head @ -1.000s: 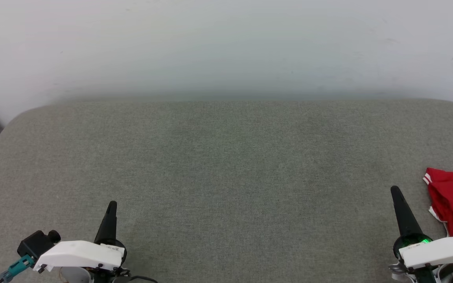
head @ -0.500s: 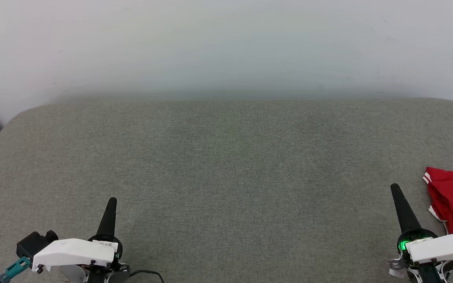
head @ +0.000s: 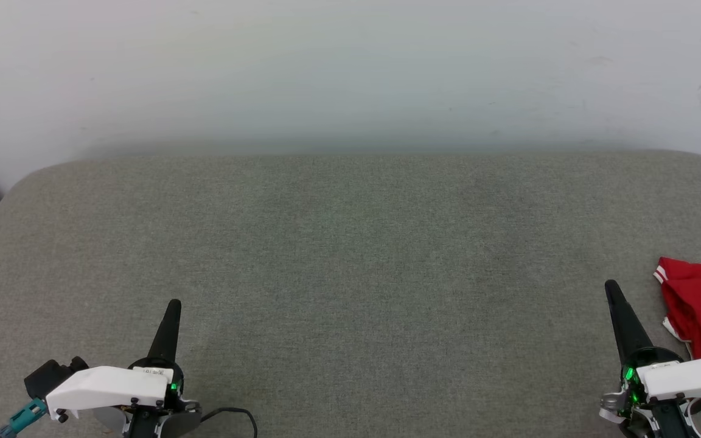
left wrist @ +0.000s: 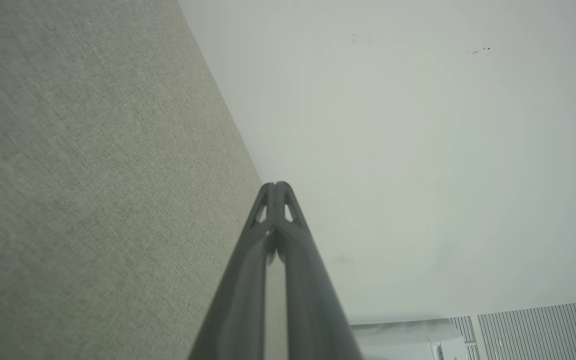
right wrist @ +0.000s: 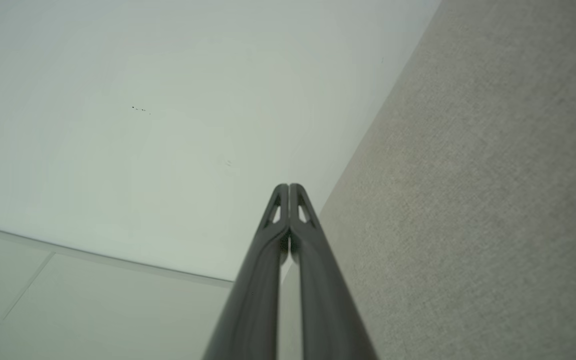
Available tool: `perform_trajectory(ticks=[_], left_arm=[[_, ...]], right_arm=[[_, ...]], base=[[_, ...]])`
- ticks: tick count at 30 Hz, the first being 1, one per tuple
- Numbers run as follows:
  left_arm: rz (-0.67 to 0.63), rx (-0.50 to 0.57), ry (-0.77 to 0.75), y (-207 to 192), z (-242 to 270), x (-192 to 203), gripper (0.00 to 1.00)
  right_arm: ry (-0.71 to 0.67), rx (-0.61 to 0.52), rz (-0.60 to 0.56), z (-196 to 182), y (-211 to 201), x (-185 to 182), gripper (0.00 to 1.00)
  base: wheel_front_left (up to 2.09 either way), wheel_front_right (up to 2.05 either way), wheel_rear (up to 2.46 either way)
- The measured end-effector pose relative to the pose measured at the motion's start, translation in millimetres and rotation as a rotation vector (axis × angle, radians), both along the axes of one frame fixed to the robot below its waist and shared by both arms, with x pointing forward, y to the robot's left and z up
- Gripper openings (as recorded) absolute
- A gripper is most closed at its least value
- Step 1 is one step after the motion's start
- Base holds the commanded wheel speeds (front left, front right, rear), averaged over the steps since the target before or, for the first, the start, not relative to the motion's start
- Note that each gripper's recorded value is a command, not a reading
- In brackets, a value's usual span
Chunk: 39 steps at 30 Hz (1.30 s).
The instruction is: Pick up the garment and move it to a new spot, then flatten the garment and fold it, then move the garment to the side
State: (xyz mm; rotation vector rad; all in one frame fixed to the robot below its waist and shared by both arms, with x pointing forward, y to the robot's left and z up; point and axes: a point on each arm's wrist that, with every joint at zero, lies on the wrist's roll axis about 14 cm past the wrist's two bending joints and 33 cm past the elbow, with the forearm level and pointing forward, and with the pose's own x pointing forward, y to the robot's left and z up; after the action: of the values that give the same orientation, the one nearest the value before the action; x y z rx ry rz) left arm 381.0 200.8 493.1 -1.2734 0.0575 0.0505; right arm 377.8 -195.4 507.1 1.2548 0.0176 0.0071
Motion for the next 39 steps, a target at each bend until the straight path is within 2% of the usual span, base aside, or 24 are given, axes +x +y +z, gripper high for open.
perform_trajectory(ticks=[39], left_arm=[[0.007, -0.300, -0.062, -0.6, 11.2, 6.6, 0.00]], right_arm=[[0.005, 0.318, -0.019, -3.7, -4.7, 9.3, 0.00]], base=[[0.00, 0.00, 0.00]])
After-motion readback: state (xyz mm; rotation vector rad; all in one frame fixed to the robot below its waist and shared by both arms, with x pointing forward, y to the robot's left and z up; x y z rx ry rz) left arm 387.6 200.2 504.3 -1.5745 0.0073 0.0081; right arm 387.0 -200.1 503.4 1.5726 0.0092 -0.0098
